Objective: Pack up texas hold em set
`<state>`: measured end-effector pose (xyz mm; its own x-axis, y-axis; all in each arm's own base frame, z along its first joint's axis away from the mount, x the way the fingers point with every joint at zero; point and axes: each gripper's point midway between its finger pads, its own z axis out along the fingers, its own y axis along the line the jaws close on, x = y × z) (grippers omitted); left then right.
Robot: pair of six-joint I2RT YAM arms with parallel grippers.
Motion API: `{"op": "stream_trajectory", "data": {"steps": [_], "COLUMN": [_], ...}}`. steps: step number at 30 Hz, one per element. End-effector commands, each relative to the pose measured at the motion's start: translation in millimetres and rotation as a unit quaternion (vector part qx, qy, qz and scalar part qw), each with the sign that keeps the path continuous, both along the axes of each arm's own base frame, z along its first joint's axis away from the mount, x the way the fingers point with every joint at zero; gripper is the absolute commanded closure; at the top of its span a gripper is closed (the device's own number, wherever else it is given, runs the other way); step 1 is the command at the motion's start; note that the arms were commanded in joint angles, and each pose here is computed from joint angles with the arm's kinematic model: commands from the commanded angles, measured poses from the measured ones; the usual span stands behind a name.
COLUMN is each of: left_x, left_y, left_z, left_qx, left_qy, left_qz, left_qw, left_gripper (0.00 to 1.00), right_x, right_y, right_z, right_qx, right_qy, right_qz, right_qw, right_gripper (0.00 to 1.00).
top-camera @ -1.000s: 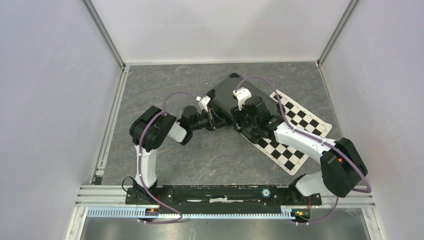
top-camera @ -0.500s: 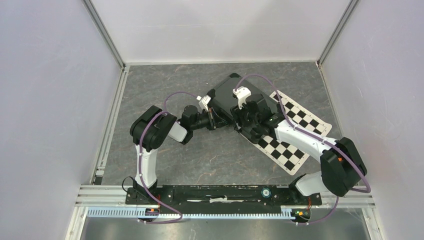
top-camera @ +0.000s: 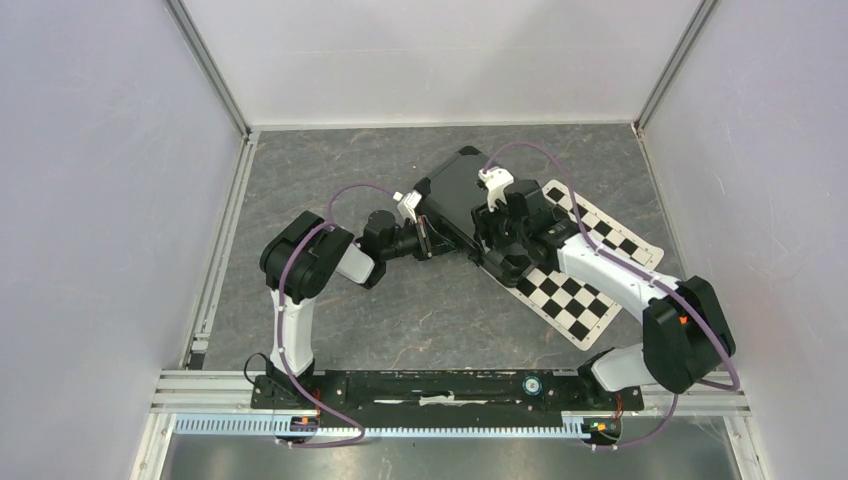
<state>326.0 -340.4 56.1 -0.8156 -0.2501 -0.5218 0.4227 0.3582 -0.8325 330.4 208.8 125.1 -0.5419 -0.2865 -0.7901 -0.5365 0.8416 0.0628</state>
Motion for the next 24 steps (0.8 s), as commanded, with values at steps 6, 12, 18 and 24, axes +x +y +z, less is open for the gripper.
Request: {"op": "stream_trajectory", "data": {"steps": [6, 12, 18, 24], "left_x": [9, 11, 6, -22], "left_y": [-9, -10, -7, 18], "left_z": [22, 21, 22, 6], "left_qx": [-0.020, -0.018, -0.018, 0.031], "left_qy": [-0.024, -0.023, -0.021, 0.026], "left_qz": [0.005, 0.007, 0.009, 0.027], "left_qw": [0.999, 1.000, 1.000, 0.999], "left_gripper": [0.89, 0.89, 0.89, 0.89], "right_x": [-2, -11, -14, -12], "right_y": [6, 25, 37, 34], "right_z": [-24, -24, -18, -20], "right_qx": [-0.142, -0.115, -0.085, -0.085], "right_qy": [-0.019, -0.013, -0.008, -0.006], "right_qz": [0.023, 0.060, 0.075, 0.066], "right_qw": [0.989, 0.991, 0.994, 0.994], "right_gripper": [0.36, 0.36, 0.36, 0.36]}}
